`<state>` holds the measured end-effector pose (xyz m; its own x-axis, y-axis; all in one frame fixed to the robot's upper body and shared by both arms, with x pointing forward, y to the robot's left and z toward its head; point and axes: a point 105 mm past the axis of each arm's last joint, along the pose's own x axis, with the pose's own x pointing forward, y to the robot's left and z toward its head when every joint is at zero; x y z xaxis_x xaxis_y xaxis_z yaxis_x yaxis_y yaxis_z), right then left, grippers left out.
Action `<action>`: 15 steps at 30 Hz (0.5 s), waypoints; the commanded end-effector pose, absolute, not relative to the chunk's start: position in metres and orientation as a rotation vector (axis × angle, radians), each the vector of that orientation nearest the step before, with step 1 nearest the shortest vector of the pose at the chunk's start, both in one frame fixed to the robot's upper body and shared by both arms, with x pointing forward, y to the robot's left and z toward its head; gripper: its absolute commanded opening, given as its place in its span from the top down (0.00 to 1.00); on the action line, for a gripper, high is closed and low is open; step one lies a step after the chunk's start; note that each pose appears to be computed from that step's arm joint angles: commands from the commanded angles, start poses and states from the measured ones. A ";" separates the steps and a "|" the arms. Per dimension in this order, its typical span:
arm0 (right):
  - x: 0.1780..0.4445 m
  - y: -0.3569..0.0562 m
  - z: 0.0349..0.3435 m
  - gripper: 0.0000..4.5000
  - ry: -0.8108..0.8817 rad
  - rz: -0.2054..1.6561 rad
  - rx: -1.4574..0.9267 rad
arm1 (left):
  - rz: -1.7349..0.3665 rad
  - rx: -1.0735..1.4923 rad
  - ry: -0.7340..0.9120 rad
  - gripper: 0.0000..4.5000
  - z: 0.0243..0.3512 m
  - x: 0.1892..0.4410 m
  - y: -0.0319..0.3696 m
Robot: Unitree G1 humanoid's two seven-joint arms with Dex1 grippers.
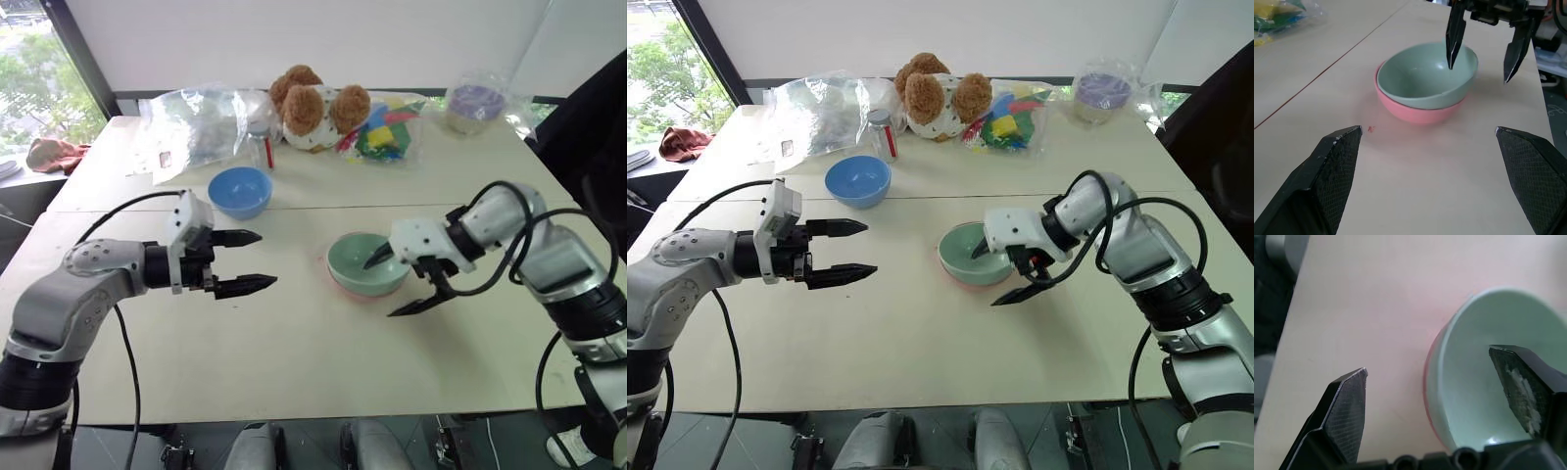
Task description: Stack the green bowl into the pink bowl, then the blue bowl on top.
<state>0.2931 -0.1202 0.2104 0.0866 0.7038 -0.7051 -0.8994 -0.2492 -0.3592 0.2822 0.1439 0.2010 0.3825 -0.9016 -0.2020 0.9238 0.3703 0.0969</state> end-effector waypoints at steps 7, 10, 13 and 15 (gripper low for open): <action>0.269 -0.123 0.297 0.02 0.137 1.458 -0.309 | -0.767 0.552 -0.025 0.00 0.227 0.331 0.186; 0.269 -0.125 0.297 0.02 0.171 1.398 -0.170 | -0.652 0.679 -0.024 0.00 0.227 0.348 0.200; 0.261 -0.123 0.302 0.02 0.160 1.393 -0.039 | -0.633 0.783 -0.023 0.00 0.223 0.364 0.201; 0.257 -0.121 0.303 0.02 0.142 1.389 -0.033 | -0.658 0.853 -0.014 0.00 0.216 0.373 0.197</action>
<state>0.2668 -0.1215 0.2906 0.1708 0.9740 -0.1485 -0.9755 0.1884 0.1136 0.3692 0.1997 0.2117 0.8058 -0.5401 -0.2428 0.5501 0.5311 0.6444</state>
